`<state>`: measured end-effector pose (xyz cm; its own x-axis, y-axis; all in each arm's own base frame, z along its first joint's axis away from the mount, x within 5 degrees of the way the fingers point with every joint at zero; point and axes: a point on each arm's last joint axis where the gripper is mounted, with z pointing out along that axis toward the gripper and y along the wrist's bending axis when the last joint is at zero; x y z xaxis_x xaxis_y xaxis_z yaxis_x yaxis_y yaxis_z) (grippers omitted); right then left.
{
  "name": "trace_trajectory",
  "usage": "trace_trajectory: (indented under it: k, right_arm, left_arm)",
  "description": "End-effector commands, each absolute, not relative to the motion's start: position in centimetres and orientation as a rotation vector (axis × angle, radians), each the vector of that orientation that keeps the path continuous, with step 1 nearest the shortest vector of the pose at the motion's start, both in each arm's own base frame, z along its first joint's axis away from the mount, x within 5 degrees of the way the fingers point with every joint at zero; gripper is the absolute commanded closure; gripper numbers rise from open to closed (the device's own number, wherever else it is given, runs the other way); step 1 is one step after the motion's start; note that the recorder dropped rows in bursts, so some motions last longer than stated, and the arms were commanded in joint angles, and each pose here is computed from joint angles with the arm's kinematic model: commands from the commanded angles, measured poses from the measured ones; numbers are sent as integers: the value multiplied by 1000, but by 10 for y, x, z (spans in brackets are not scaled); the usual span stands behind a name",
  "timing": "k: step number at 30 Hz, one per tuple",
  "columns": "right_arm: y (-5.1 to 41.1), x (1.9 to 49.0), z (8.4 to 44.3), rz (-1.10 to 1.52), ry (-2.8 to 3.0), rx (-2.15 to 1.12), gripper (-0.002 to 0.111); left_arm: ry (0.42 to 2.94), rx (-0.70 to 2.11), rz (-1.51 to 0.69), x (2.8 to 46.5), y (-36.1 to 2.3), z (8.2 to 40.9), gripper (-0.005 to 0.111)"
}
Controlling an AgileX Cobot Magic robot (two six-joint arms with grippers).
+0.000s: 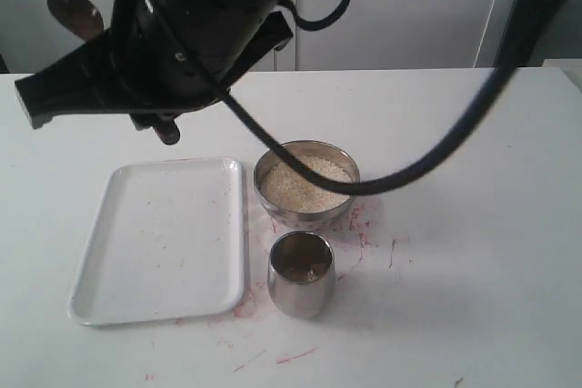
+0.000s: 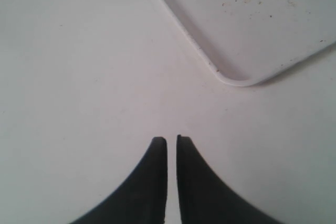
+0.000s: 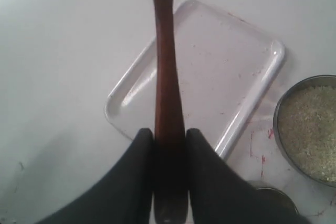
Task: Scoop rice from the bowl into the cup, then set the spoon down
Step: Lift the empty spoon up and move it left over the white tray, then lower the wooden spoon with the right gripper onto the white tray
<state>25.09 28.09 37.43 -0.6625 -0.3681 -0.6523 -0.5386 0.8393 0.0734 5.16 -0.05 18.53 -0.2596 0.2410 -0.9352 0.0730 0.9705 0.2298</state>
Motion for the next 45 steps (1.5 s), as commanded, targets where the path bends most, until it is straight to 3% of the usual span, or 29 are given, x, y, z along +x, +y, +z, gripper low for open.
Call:
trace_trajectory:
  k: [1,13,26,45]
  right_arm:
    - [293,261,356,279,2413,-723,108]
    - [320,283,291,163,2556,-788,108]
    - [338,296,243,205,2636,-744,108]
    - [340,314,207,292,2747,-539,108]
  left_arm:
    - [1888,235,151,51,-1,178,92]
    - [1888,235,151,51,-1,178,92]
    - [1888,235,151,51,-1,178,92]
    - [1888,235,151,51,-1,178,92]
